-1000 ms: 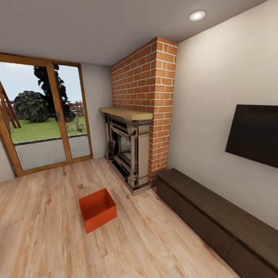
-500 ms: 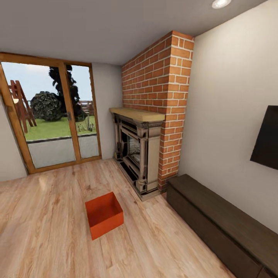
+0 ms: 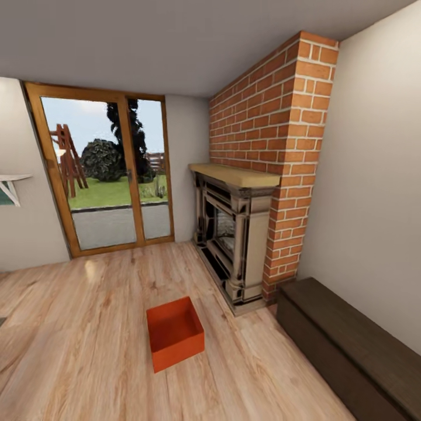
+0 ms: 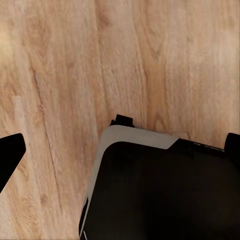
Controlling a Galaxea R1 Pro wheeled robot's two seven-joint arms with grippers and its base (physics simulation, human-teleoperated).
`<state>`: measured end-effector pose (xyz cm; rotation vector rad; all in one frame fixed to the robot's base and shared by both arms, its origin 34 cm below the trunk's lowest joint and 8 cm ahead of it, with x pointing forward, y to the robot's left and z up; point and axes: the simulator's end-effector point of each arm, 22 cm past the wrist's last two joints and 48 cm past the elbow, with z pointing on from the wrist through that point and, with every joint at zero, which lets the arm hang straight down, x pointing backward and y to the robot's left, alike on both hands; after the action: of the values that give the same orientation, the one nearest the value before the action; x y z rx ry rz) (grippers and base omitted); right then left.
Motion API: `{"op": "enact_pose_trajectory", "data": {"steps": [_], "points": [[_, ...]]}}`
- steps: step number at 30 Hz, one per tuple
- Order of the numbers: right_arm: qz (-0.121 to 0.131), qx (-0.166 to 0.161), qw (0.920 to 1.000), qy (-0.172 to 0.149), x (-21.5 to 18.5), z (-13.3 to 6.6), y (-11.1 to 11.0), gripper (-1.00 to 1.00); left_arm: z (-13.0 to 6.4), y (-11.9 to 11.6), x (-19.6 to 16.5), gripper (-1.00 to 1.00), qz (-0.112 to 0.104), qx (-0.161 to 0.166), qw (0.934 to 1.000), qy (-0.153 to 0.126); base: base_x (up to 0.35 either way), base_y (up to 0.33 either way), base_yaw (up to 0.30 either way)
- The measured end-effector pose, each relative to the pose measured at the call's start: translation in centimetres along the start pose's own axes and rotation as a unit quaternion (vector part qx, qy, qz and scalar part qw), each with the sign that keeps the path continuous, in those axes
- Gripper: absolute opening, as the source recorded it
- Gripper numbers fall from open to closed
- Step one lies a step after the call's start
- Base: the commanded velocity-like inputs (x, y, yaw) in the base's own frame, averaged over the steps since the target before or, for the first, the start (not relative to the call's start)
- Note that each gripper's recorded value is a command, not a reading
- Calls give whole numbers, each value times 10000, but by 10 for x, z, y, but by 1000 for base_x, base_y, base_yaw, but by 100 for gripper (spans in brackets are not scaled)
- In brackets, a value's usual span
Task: Move the two storage containers from the living room to the garage. In the garage, place one container on the floor and stack the other container on top of it (either order is fine).
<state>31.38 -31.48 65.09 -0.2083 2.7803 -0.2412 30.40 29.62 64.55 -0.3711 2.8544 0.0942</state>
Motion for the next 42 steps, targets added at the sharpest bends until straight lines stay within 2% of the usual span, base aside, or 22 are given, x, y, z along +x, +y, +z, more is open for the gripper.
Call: {"op": "enact_pose_trajectory", "data": {"steps": [24,42], "points": [[0,-1,10000,1,0,0,0,100,0,0,0,100,-1,1,10000,0,324,0,201],[3,3,10000,7,0,0,0,100,0,0,0,100,1,0,10000,0,324,0,23]]}}
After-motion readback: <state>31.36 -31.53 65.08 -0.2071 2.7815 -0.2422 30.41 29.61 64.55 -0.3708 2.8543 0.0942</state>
